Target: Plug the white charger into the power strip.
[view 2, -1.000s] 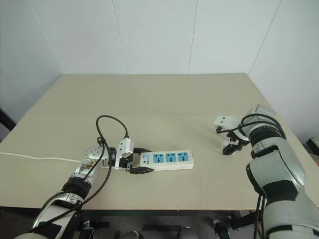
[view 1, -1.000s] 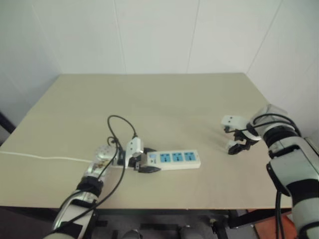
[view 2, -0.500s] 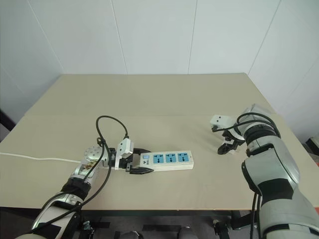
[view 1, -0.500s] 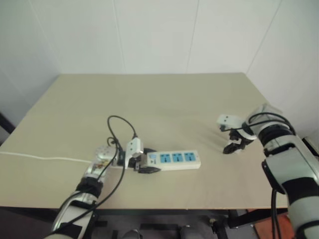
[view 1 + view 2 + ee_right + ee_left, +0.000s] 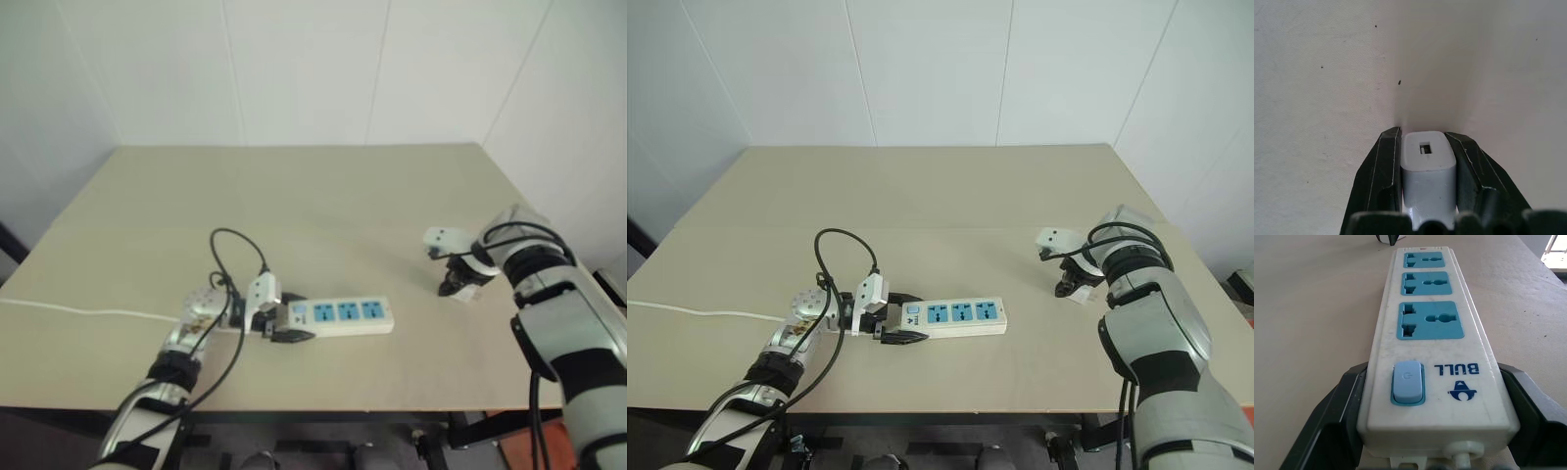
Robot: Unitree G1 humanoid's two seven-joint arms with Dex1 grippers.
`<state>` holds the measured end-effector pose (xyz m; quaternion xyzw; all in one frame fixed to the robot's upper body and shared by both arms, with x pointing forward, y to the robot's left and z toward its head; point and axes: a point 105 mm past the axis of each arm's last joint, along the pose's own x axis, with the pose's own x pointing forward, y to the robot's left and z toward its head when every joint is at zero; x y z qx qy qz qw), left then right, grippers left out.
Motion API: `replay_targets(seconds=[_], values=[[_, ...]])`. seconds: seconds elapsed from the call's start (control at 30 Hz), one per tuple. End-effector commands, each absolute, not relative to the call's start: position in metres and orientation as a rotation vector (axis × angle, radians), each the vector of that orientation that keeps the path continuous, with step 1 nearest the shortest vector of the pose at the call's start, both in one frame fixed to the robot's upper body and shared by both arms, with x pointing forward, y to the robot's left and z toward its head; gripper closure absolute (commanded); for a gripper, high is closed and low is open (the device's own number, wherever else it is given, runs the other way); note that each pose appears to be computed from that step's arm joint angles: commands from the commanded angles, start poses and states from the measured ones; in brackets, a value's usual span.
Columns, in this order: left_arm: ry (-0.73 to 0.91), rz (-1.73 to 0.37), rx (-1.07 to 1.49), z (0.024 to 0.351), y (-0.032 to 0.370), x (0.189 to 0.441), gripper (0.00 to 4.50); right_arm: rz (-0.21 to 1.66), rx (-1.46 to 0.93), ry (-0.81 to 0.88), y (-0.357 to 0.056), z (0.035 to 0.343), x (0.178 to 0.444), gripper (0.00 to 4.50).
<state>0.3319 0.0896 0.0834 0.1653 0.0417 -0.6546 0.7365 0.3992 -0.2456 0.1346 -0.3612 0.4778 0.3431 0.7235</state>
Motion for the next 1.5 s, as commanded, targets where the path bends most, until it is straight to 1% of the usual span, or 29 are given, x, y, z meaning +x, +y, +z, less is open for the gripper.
replay_targets(seconds=[0.03,0.1,0.2,0.3,0.37,0.43,0.53,0.63,0.77,0.9,1.07,1.13,1.23,1.4,1.5], values=[[0.128,-1.452,0.370,0.077,0.093,0.328,1.19,0.755,-0.797,1.013,-0.243,0.138,0.402,3.34],[0.128,-1.452,0.372,0.079,0.094,0.329,1.19,0.749,-0.778,0.942,-0.237,0.150,0.409,3.34],[0.127,-1.456,0.377,0.081,0.095,0.328,1.19,0.786,-0.704,0.799,-0.218,0.173,0.417,3.34],[0.128,-1.455,0.386,0.082,0.097,0.328,1.19,0.881,-0.569,0.578,-0.189,0.207,0.420,3.34],[0.136,-1.456,0.395,0.082,0.099,0.329,1.19,0.933,-0.482,0.400,-0.170,0.228,0.419,3.34],[0.141,-1.455,0.398,0.082,0.101,0.329,1.19,0.971,-0.418,0.290,-0.157,0.240,0.413,3.34],[0.147,-1.458,0.403,0.082,0.101,0.330,1.19,1.031,-0.315,0.161,-0.137,0.247,0.399,3.34],[0.153,-1.480,0.403,0.082,0.100,0.328,1.19,1.059,-0.227,0.065,-0.119,0.244,0.386,3.34],[0.150,-1.480,0.407,0.083,0.098,0.330,1.19,1.079,-0.124,-0.012,-0.103,0.239,0.374,3.34],[0.150,-1.484,0.407,0.084,0.099,0.329,1.19,1.189,-0.131,-0.110,-0.084,0.223,0.356,3.34],[0.157,-1.487,0.412,0.084,0.102,0.328,1.19,1.262,-0.127,-0.238,-0.067,0.218,0.342,3.34],[0.157,-1.487,0.414,0.084,0.102,0.328,1.19,1.303,-0.185,-0.286,-0.059,0.212,0.334,3.34],[0.156,-1.487,0.414,0.084,0.102,0.327,1.19,1.346,-0.203,-0.318,-0.052,0.205,0.326,3.34],[0.157,-1.492,0.415,0.085,0.101,0.326,1.19,1.364,-0.228,-0.314,-0.044,0.191,0.326,3.34],[0.158,-1.495,0.415,0.085,0.101,0.325,1.19,1.371,-0.219,-0.320,-0.040,0.188,0.325,3.34]])
